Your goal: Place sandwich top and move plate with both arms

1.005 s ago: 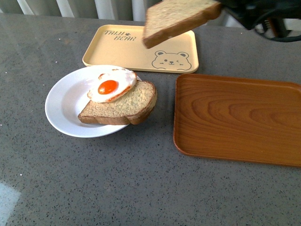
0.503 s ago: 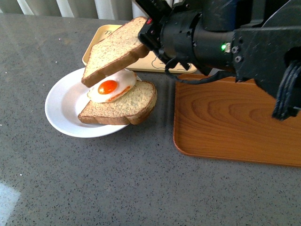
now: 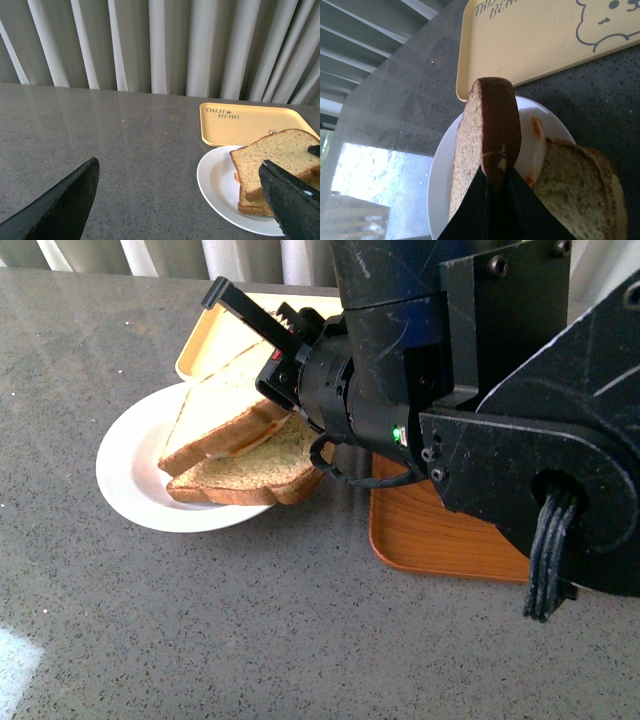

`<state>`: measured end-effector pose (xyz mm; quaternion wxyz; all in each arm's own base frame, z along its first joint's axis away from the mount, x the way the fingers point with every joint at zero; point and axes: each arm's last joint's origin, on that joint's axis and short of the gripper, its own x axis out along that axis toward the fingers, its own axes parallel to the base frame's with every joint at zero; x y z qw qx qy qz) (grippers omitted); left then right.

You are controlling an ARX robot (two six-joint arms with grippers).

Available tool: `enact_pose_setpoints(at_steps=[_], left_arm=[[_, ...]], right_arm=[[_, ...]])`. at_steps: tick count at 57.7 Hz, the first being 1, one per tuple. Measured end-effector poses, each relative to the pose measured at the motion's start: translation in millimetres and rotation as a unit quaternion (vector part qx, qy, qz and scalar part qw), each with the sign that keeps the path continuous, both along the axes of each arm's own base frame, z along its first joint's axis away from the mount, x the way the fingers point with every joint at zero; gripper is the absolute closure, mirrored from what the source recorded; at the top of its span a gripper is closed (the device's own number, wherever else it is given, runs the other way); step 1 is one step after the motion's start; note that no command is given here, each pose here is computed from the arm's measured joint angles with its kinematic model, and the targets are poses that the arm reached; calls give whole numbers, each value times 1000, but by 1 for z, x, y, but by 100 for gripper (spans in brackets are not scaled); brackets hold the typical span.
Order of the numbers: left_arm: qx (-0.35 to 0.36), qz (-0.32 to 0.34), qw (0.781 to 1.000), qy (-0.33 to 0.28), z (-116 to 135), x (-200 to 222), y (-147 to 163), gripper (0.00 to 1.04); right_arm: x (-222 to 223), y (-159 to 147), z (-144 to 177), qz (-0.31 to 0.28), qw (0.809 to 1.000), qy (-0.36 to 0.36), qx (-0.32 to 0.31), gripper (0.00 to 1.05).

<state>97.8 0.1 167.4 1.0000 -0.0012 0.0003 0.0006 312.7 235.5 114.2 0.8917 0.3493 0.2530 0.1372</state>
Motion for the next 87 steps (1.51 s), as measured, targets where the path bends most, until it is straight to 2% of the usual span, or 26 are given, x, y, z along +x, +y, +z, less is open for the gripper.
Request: enact_pose_setpoints(at_steps=[22,32,38,51,55,64,72,77,78,80,81,84,87], left_arm=[[0,0,1000,0,0,0,0,9],[0,0,1000,0,0,0,0,9],[0,0,1000,0,0,0,0,9],[0,0,1000,0,0,0,0,9],[0,0,1000,0,0,0,0,9],[0,0,1000,0,0,0,0,9],[0,0,1000,0,0,0,0,9],[0,0,1000,0,0,0,0,9],[0,0,1000,0,0,0,0,9],[0,0,1000,0,0,0,0,9],[0,-1,1000,0,0,0,0,9],[0,0,1000,0,0,0,0,9],[0,0,1000,0,0,0,0,9]], right_arm=[[-7,2,-11,-11,1000,17,-21,102],[-8,0,-15,-17,999,25,-24,74],[-9,-1,-16,-19,999,28,-25,49],[-18,-8,-15,-23,999,33,-30,14],[-21,-11,-11,-25,999,30,-28,8],[-27,-27,11,-38,999,13,-15,9],[-34,-67,38,-72,997,-6,-1,9],[-44,-93,52,-90,995,-27,-14,9],[-46,-97,53,-97,994,-39,-29,10],[-53,-110,60,-143,980,-115,-70,18],[-59,-119,64,-158,968,-159,-111,23],[-70,-137,68,-169,946,-214,-175,33],[-81,-152,69,-163,926,-238,-244,44]])
